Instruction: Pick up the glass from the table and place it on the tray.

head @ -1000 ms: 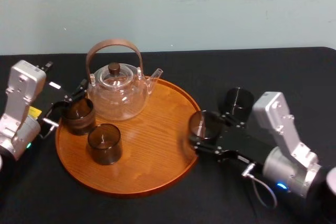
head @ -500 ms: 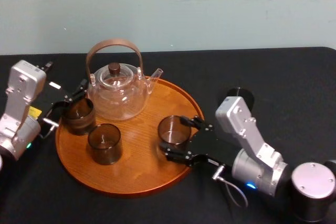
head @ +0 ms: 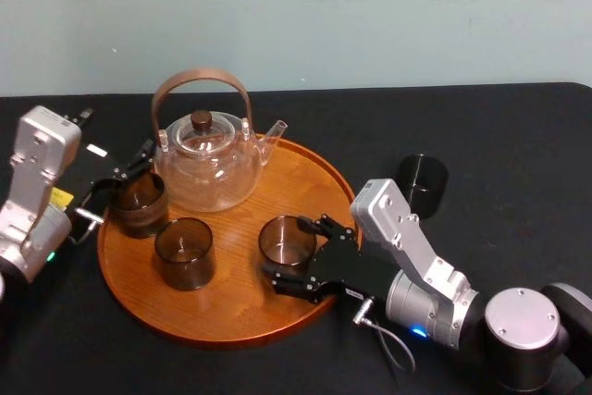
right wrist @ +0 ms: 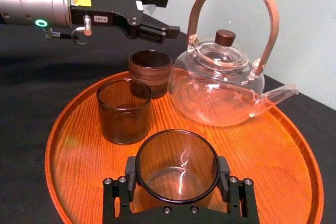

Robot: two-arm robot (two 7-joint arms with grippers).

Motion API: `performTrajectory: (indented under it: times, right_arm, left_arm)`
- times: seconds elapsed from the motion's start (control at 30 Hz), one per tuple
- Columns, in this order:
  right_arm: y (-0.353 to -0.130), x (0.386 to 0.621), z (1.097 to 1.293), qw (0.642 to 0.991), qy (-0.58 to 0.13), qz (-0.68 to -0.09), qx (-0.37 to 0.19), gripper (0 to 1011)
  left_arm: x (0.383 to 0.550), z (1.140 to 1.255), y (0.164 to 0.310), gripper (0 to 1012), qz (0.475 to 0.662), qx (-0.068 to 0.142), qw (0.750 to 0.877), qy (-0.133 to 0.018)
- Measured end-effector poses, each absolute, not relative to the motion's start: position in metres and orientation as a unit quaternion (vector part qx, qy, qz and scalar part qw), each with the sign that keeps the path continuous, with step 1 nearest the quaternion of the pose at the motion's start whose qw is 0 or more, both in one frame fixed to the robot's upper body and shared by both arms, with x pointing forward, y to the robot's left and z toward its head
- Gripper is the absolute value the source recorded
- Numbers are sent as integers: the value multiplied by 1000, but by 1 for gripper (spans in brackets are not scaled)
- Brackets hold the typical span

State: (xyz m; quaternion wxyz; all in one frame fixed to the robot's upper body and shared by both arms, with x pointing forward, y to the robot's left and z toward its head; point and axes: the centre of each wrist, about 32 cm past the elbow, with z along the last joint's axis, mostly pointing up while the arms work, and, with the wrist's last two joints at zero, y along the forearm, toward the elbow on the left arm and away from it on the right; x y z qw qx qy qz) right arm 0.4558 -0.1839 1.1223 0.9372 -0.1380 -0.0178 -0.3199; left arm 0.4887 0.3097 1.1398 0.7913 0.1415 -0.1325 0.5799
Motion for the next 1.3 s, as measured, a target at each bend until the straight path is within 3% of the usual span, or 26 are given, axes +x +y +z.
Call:
performTrajectory:
  times: [0.57,0.7,1.0,1.3]
  right_arm:
    - [-182,456,1118,936,-11,-320,-143,906]
    - [-182,456,1118,936,-12,-320,-142,995]
    - [-183,456,1119,937,-12,-321,-141,1002]
    - [-192,450,1135,941,-47,-321,-100,1002]
  left_arm:
    - [489,1140,310,1001,580,142,791,-132]
    - [489,1140,310,1002,580,142,791,-132]
    - [489,1140,310,1002,580,141,791,-132]
    - [489,1140,310,1001,580,142,791,-132]
